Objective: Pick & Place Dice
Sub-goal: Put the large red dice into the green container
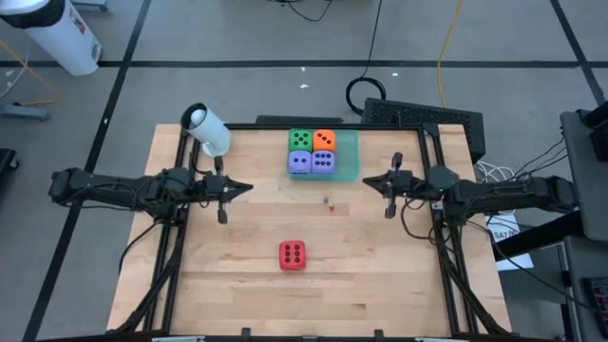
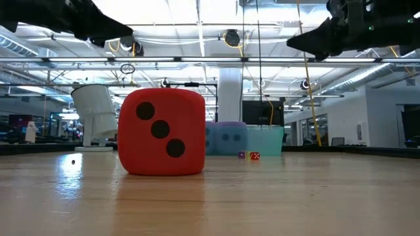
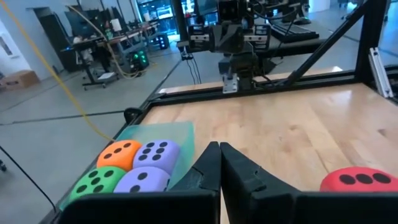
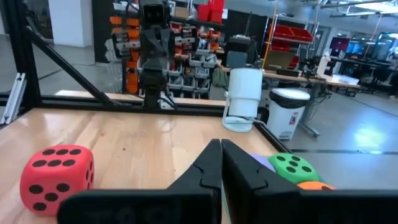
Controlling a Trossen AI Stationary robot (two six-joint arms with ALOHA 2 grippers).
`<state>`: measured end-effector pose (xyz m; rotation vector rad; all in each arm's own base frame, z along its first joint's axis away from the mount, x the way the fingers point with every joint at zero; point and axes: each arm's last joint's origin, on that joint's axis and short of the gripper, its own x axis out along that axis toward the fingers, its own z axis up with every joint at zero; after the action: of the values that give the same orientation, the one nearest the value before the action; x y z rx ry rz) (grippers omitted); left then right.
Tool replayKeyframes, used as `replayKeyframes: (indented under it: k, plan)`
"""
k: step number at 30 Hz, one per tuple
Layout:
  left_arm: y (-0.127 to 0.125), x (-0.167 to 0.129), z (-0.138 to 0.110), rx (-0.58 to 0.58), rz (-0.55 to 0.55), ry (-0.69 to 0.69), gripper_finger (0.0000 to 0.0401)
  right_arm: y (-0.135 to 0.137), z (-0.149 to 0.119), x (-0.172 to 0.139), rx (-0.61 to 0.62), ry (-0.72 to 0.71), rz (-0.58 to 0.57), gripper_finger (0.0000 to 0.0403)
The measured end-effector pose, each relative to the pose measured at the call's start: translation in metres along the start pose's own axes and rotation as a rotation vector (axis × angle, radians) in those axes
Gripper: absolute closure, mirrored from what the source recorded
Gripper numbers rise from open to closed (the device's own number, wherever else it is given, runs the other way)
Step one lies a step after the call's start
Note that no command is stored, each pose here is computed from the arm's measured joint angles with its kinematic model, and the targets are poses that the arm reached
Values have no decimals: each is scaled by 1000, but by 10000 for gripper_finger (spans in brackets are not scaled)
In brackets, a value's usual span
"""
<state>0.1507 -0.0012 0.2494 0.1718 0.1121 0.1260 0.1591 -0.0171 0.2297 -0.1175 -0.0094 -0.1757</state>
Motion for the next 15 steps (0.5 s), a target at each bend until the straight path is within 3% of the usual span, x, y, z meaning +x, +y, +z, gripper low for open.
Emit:
replayKeyframes:
  k: [15]
  plan:
    - [0, 0, 0, -26, 1, -1, 398, 0, -6, 9, -45, 27, -49, 403]
